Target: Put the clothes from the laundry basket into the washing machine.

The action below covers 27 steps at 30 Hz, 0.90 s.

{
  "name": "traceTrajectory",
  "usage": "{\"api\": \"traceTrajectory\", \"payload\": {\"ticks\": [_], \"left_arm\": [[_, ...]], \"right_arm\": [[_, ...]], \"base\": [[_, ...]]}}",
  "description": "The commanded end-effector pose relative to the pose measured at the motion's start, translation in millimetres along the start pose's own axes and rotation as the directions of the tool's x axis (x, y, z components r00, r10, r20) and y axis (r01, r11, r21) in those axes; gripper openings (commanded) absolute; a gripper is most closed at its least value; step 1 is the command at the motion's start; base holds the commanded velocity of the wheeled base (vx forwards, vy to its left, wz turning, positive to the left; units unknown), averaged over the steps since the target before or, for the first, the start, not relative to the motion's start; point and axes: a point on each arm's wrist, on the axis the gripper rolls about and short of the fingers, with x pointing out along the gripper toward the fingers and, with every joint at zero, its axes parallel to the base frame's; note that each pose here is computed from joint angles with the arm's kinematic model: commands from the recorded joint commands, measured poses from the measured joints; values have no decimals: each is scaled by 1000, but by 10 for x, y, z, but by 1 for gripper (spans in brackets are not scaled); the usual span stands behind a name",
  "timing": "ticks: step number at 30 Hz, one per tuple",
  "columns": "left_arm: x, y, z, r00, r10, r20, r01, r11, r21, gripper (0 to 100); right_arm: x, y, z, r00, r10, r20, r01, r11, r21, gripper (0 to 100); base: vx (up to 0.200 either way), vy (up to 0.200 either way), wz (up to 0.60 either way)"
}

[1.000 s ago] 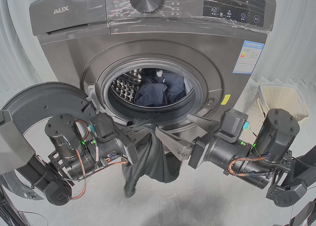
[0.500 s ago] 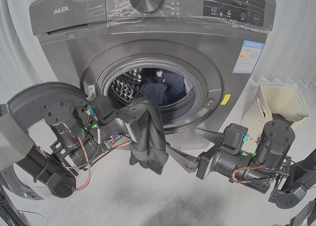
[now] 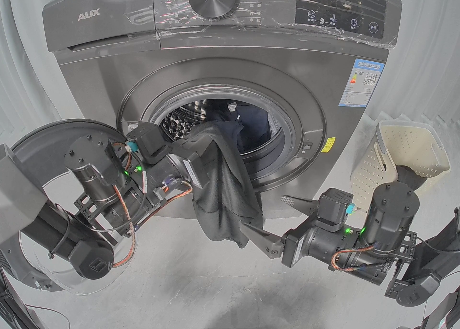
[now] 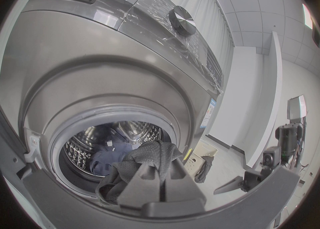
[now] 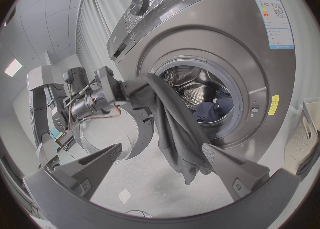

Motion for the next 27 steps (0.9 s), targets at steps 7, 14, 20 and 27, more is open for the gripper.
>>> {"api": "traceTrajectory", "payload": {"ticks": [7, 14, 20, 27], "left_arm": [[144, -25, 120, 999, 29, 43, -29, 1000, -1, 0], [210, -59, 175, 997, 34, 65, -34, 999, -3, 0], [197, -116, 202, 997, 18, 72, -17, 1000, -6, 0], [181, -117, 204, 997, 18, 71, -18, 1000, -6, 0]], "right_arm": [[109, 183, -123, 996, 78, -35, -78, 997, 0, 100], [270, 338, -237, 990, 138, -36, -138, 990, 1, 100], [576, 295, -364, 992, 119, -37, -119, 993, 0, 100], [795, 296, -373, 993, 116, 7, -116, 993, 0, 100]], "base": [[0, 0, 0], [0, 0, 0], [0, 0, 0], [0, 0, 0]]}}
